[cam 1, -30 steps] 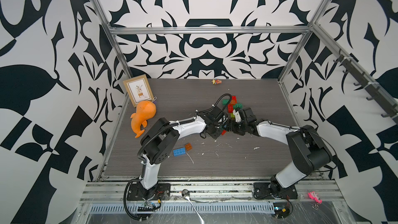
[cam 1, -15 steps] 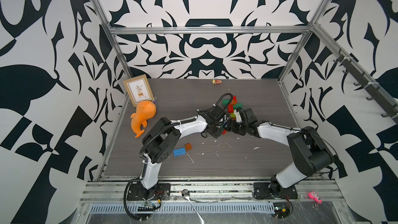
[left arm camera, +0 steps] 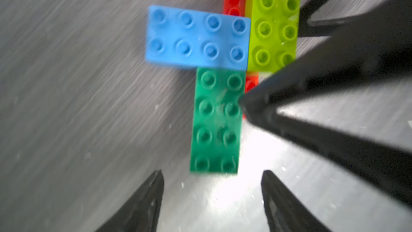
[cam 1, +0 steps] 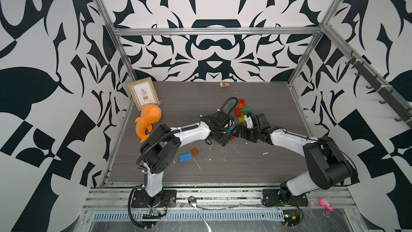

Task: Assemble a small pinwheel with lego
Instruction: Assemble the lego brick with the lego brick, then move the lego brick at the center of the board.

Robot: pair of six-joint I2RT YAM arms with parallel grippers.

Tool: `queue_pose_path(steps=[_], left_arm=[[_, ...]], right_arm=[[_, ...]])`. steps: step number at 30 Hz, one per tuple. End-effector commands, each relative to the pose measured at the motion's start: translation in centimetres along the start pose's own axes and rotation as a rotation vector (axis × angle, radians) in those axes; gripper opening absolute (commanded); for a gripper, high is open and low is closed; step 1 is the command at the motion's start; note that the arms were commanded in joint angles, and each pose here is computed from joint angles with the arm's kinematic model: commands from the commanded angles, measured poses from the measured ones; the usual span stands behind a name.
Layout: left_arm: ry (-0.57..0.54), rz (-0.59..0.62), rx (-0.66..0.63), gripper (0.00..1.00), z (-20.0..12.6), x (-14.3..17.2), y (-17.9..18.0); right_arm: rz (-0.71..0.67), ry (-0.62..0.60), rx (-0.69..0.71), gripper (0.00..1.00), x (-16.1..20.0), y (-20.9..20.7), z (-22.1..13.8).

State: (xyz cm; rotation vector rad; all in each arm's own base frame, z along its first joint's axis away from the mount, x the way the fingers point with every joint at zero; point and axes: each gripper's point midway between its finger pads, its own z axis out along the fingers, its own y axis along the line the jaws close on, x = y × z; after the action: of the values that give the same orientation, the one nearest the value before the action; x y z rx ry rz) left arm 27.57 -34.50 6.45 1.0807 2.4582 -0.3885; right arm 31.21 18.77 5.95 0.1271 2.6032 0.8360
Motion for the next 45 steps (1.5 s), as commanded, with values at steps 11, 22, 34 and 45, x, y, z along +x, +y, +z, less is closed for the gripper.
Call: queue_pose_path(steps=[11, 22, 34, 45], left_arm=[[-0.303, -0.559, -0.110, 1.00, -12.4, 11.8, 5.2], [-0.132, -0.933, -0.033, 1.00, -8.3, 17.8, 8.4], [0.004, -1.009, 0.133, 0.92, -6.4, 20.1, 3.6], [0.019, -0.759, 0.084, 0.92, -5.0, 17.7, 0.3]], right_arm=[[-0.006, -0.097, -0.093, 1.00, 0.1, 2.5, -5.1], [-0.030, -0.077, -0.180, 1.00, 2.0, 3.9, -6.9], [-0.045, -0.081, -0.182, 1.00, 2.5, 3.6, -7.2], [-0.048, -0.063, -0.181, 1.00, 2.5, 3.5, -6.4]])
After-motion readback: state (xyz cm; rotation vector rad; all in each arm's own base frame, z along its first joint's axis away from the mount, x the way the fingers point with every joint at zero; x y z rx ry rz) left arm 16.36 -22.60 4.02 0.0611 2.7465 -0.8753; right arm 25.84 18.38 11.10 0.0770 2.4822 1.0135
